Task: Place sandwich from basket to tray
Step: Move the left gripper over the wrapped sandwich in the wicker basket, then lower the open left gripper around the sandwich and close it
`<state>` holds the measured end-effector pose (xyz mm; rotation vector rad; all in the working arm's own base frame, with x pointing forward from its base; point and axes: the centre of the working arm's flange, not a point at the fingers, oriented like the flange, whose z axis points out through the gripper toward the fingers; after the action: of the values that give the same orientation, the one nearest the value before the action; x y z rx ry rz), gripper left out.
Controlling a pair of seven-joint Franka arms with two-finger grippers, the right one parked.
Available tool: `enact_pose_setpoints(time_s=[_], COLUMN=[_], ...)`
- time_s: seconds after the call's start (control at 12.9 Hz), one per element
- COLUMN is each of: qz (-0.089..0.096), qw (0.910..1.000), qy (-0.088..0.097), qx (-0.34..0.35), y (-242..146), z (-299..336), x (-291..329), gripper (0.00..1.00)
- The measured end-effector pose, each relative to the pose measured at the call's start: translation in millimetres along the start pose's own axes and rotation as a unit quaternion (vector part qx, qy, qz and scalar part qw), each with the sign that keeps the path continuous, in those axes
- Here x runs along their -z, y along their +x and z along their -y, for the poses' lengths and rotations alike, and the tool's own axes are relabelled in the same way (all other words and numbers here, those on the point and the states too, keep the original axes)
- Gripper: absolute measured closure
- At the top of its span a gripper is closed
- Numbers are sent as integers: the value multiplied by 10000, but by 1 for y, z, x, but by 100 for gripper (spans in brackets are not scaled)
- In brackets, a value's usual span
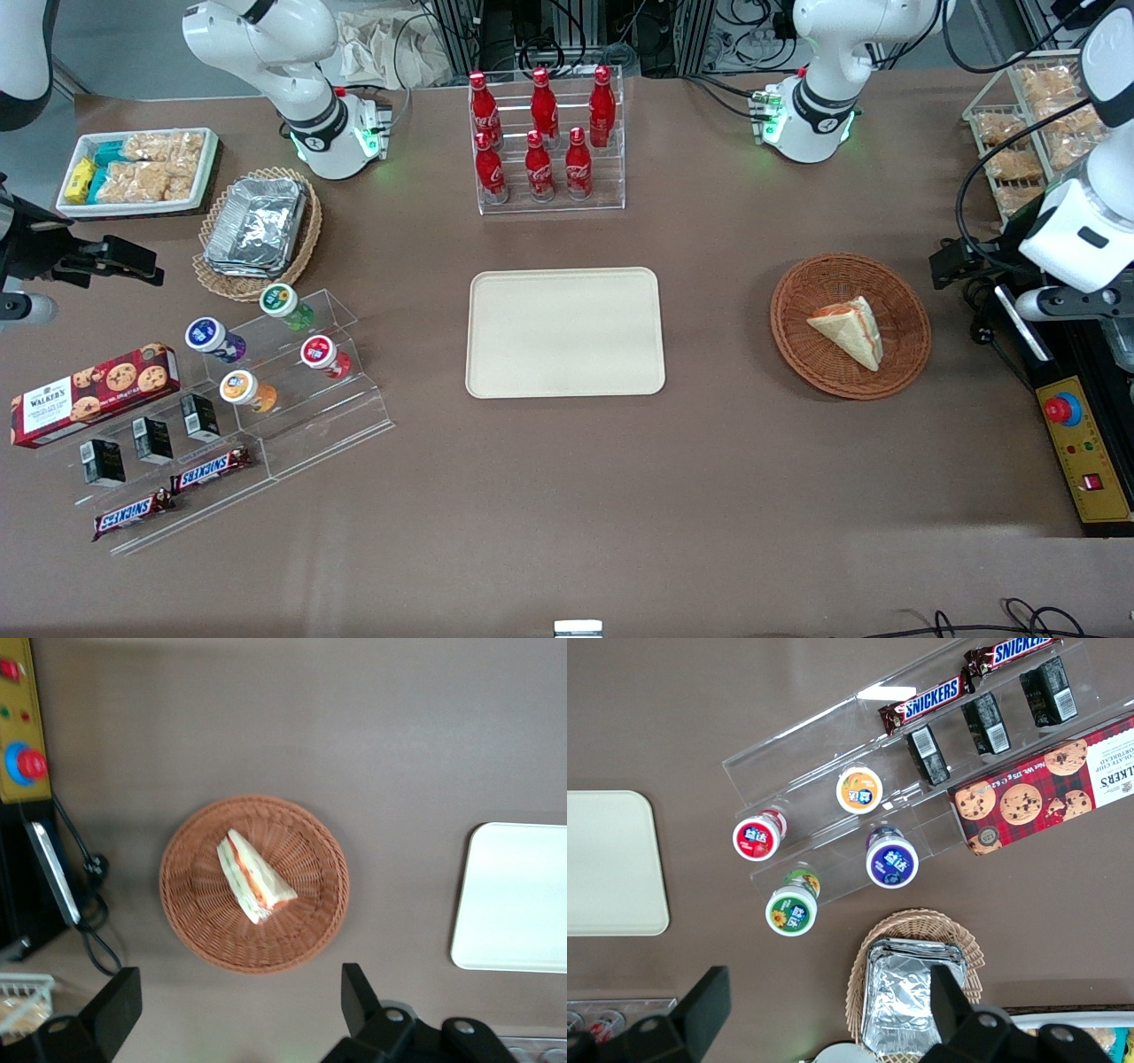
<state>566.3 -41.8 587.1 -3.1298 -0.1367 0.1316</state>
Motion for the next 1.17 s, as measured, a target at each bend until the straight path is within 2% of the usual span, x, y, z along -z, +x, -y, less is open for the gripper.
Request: enact_pose_setpoints(time_s=[0.08, 0.16, 0.39, 0.62, 0.93, 1.17], qz=[65, 37, -243, -304, -389, -327], qw=[9996, 9986, 9891, 9727, 9499, 9356], qy=[0, -2, -79, -126, -192, -183], qx=[261, 531, 1452, 2296, 3095, 3510], y=[-5, -10, -40, -67, -73, -70], z=[4, 9, 27, 40, 40, 40], x=[-8, -18, -69, -122, -165, -202], gripper=[0, 0, 0, 0, 0, 0])
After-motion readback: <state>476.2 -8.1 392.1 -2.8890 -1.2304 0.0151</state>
